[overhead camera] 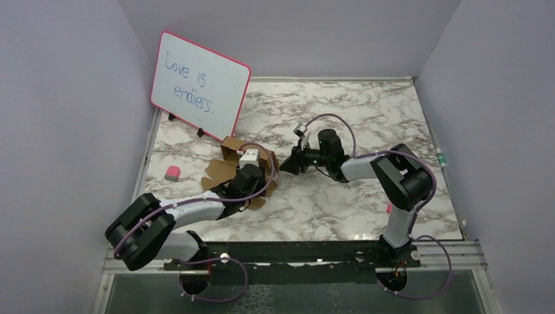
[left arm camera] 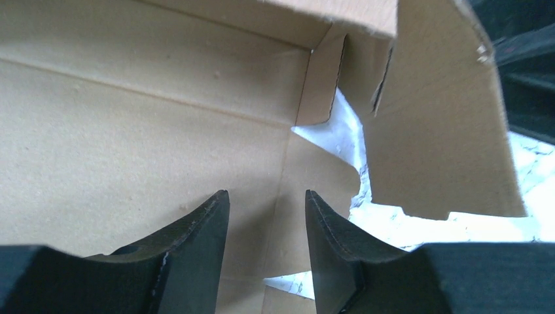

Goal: Fold the paper box

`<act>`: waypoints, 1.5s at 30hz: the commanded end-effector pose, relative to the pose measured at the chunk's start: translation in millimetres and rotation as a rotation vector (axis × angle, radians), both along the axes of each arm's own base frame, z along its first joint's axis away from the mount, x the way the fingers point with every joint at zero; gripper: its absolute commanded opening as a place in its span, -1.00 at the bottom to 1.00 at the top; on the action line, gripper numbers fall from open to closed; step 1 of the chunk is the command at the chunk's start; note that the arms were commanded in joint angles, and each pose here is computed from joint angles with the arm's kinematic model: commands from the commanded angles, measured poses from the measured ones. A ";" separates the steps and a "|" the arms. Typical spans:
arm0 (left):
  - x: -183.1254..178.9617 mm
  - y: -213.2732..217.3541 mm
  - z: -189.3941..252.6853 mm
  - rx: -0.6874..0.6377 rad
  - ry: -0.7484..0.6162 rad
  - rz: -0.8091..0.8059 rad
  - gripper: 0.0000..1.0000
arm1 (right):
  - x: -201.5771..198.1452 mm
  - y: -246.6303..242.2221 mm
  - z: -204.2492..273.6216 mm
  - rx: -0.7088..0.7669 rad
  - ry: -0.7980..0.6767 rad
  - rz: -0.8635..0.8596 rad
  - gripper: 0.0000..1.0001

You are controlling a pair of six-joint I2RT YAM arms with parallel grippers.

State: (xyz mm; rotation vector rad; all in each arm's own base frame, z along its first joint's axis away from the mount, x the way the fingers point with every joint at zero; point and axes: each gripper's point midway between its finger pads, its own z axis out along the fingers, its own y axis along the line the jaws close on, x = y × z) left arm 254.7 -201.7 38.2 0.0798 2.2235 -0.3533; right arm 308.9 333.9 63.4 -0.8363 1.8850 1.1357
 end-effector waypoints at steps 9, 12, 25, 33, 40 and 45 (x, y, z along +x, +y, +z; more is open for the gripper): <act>-2.8 -25.9 -19.2 -0.034 0.066 -0.084 -0.14 | -8.0 4.8 2.0 0.026 0.011 0.012 -0.16; -3.0 -39.1 -16.6 -0.055 0.068 -0.110 -0.14 | -8.4 3.7 4.3 0.032 0.012 -0.004 -0.14; -2.0 -79.1 -12.1 -0.070 0.065 -0.186 -0.14 | 13.0 -22.7 -1.7 -0.093 -0.022 -0.159 -0.02; 1.5 -62.7 20.4 -0.060 -0.013 -0.143 -0.14 | 12.6 -20.7 -12.8 -0.106 -0.011 -0.138 -0.01; -0.9 -27.0 34.3 -0.042 -0.065 -0.048 -0.13 | 11.4 -18.5 -15.6 -0.108 -0.010 -0.116 -0.01; 0.2 3.0 20.6 -0.036 -0.048 0.033 -0.14 | 8.8 -15.2 -13.8 -0.094 -0.010 -0.091 -0.01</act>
